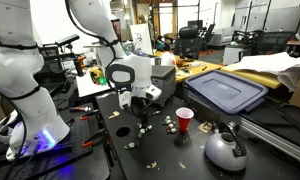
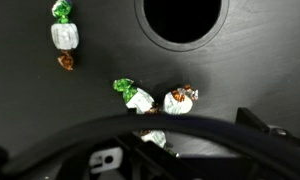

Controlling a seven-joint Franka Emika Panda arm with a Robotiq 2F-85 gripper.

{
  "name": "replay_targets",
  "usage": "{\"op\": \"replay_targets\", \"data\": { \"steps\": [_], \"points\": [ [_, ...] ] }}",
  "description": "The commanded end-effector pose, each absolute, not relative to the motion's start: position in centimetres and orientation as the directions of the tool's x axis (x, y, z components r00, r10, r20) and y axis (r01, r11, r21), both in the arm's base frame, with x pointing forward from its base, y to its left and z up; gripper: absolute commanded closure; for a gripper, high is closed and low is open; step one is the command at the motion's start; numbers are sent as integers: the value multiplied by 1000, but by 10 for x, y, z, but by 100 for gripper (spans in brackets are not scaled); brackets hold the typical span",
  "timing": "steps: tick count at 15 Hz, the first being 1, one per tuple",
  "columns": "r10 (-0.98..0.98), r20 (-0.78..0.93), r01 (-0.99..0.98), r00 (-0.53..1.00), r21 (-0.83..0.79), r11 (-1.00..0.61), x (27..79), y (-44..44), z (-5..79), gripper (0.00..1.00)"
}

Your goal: Put two sweets into the red cup

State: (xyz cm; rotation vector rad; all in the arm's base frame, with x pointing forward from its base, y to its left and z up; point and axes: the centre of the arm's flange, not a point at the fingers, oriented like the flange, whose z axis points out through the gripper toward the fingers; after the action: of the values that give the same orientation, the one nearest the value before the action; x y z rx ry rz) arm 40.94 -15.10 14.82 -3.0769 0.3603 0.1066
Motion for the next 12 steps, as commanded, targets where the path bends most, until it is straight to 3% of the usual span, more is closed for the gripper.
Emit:
{"op": "replay_targets", "data": {
  "steps": [1,6,12],
  "points": [
    [-370,-32,-370,928,18,-929,419,-156,140,0],
    [-532,-2,-530,847,90,-843,425,-153,145,0],
    [-551,-42,-544,834,106,-832,426,-135,149,0]
  ]
}}
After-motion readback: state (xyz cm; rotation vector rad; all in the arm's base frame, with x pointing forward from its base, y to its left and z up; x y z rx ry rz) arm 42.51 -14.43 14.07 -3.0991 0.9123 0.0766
